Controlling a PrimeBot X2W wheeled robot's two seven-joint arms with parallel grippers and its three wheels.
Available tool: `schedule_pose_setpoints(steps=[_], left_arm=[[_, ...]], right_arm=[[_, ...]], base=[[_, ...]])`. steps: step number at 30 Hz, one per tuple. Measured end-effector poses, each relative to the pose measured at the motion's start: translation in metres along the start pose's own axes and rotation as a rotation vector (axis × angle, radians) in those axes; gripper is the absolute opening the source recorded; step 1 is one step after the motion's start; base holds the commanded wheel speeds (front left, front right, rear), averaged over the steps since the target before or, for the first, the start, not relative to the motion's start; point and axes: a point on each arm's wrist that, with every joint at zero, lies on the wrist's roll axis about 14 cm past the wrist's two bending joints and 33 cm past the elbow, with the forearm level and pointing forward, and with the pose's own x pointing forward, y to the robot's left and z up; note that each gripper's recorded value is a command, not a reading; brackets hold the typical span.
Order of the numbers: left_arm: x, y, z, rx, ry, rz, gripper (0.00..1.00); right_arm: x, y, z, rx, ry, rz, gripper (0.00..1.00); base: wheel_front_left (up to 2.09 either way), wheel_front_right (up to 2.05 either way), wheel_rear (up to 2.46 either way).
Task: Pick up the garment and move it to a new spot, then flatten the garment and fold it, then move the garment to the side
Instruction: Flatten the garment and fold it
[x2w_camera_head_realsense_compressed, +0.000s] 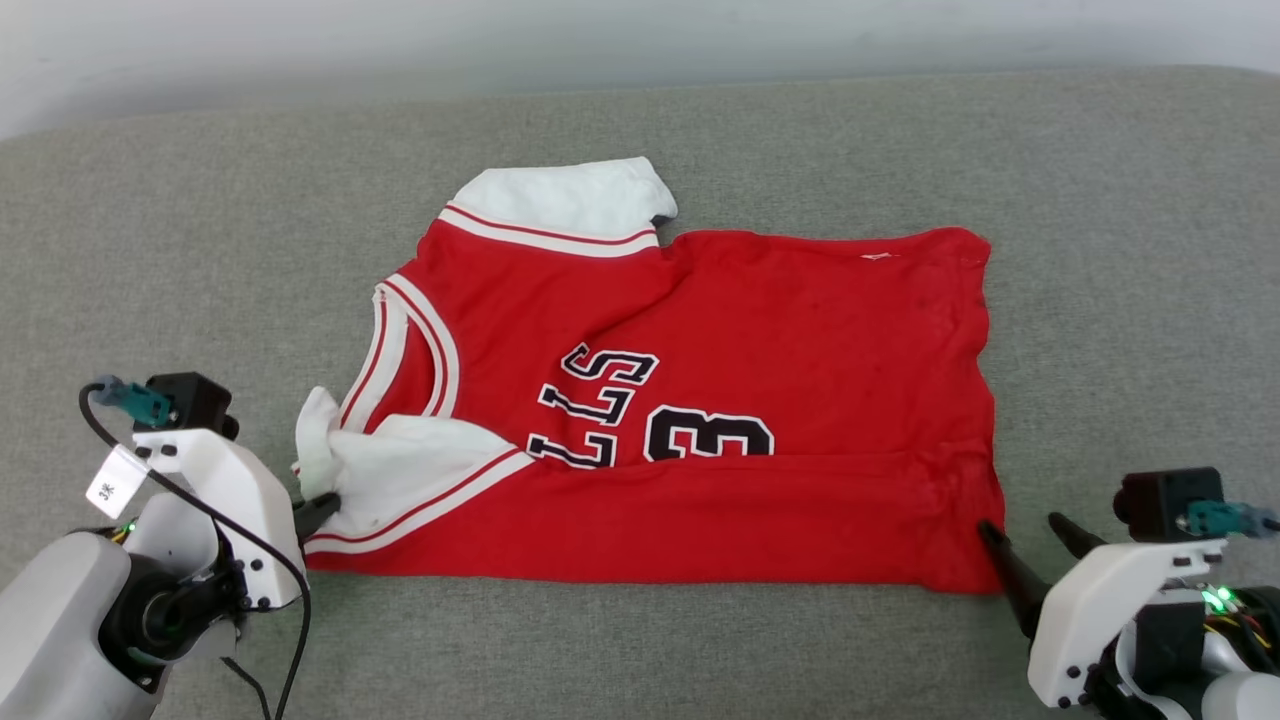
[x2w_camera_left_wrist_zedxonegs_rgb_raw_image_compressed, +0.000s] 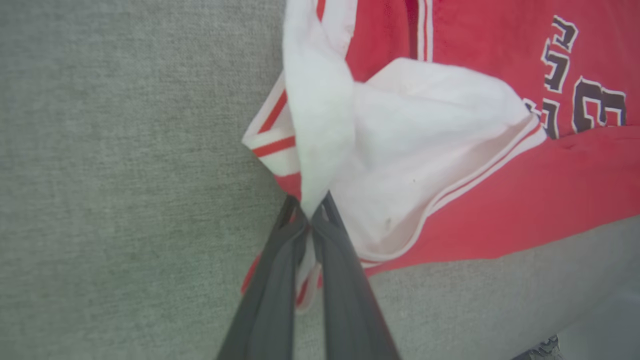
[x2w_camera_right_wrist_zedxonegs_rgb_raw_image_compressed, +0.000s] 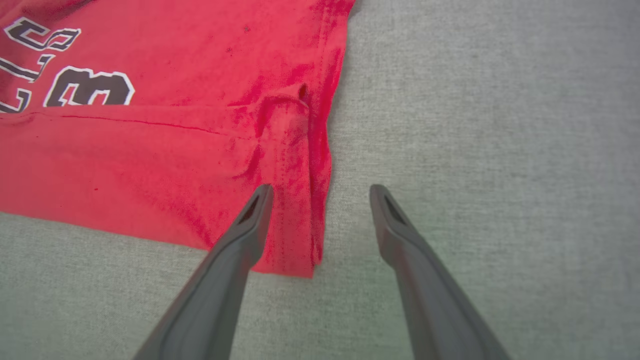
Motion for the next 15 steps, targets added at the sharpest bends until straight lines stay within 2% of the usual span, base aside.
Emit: schedule_pose_setpoints(steps=[12, 15], left_arm=[[-0.001, -0.004, 0.006, 0.01, -0.035, -0.016, 0.0], [0.0, -0.001, 0.006, 0.004, -0.041, -0.012, 0.0]], right_arm=[[0.029, 0.026, -0.039, 0.005, 0.253, 0.098, 1.0], [0.033, 0.028, -0.042, 0.015, 0.274, 0.107, 0.0]], base=[[0.0, 0.0, 0.0], [0.0, 0.0, 0.0]])
